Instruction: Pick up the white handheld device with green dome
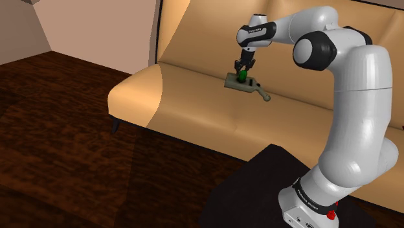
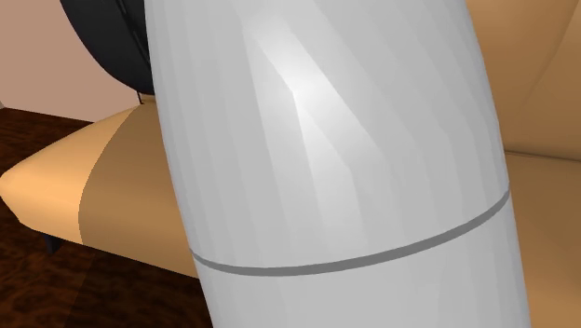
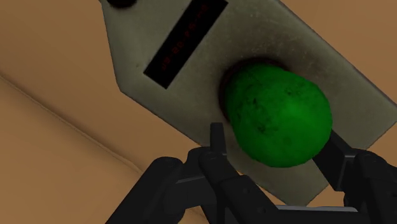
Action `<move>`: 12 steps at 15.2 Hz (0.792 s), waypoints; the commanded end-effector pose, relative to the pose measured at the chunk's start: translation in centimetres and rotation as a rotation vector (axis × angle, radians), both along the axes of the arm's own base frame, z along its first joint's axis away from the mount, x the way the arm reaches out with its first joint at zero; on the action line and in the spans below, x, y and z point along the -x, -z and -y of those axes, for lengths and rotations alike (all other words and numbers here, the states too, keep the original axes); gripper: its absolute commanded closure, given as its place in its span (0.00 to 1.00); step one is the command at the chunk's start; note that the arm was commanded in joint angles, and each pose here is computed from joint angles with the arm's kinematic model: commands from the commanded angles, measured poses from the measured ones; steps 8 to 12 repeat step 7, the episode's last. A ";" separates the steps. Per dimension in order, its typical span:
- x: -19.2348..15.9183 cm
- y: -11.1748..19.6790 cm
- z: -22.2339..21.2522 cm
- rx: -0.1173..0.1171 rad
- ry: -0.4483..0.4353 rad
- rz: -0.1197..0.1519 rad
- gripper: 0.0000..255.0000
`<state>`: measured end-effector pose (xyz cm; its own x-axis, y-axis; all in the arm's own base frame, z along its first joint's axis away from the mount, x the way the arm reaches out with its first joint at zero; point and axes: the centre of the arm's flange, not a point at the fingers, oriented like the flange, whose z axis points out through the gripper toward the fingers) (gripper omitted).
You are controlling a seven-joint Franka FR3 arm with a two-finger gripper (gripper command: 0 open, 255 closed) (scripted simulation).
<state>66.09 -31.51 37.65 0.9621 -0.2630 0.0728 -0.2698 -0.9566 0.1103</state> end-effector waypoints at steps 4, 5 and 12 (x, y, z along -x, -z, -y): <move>0.0 -2.7 0.0 0.001 0.000 0.002 1.00; 0.0 -3.2 0.0 0.001 0.000 0.002 1.00; 0.0 -3.3 0.0 0.001 0.000 0.002 1.00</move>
